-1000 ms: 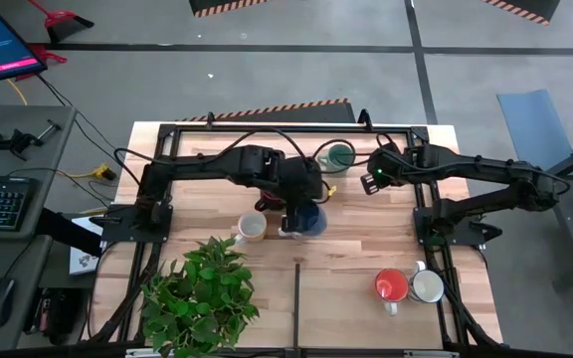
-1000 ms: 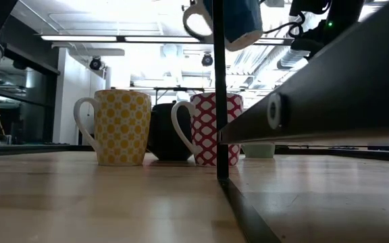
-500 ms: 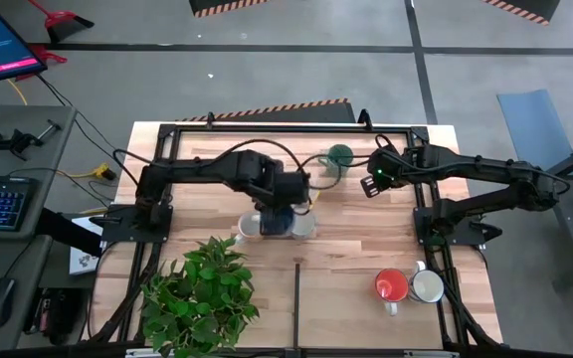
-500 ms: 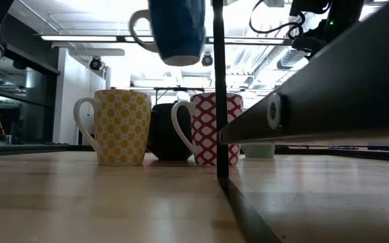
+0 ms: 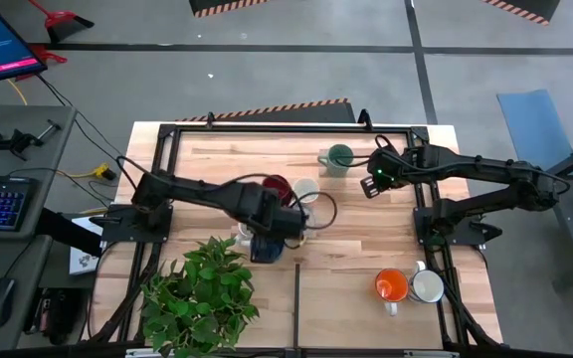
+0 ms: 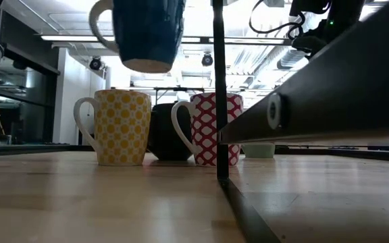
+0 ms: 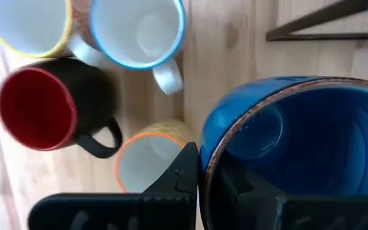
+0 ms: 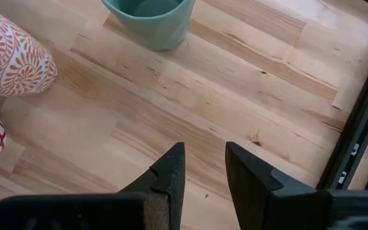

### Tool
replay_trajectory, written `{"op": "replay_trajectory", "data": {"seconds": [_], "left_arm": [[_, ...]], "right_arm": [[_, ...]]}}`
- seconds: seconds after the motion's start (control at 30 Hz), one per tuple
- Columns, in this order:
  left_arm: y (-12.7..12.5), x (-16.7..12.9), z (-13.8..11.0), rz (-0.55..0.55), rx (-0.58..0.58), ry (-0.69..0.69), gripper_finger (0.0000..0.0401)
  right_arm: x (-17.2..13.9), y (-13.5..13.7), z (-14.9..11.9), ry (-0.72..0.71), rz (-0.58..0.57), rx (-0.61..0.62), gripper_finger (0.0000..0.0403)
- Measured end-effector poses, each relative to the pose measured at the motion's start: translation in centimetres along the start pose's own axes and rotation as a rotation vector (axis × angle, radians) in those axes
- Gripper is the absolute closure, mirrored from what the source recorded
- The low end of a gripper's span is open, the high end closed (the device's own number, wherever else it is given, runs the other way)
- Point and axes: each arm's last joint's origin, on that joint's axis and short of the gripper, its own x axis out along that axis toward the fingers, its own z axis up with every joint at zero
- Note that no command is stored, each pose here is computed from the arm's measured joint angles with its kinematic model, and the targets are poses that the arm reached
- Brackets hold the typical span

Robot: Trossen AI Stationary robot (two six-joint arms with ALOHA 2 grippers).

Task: Place coffee mugs
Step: Move the blue mug to the left of the shelf

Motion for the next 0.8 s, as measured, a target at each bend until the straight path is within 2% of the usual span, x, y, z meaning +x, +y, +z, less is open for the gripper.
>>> {"op": "replay_trajectory", "data": {"seconds": [0.27, 0.8], "left_arm": [[-3.0, 2.1, 0.0, -0.05, 0.057, -0.028, 0.0397], [-3.6, 7.2, -0.8, -0.044, 0.106, 0.049, 0.0397]], "right_arm": [[-0.3, 0.7, -0.7, 0.001, 0.021, -0.043, 0.0313], [-0.8, 1.8, -1.9, -0.024, 0.038, -0.055, 0.0313]]}}
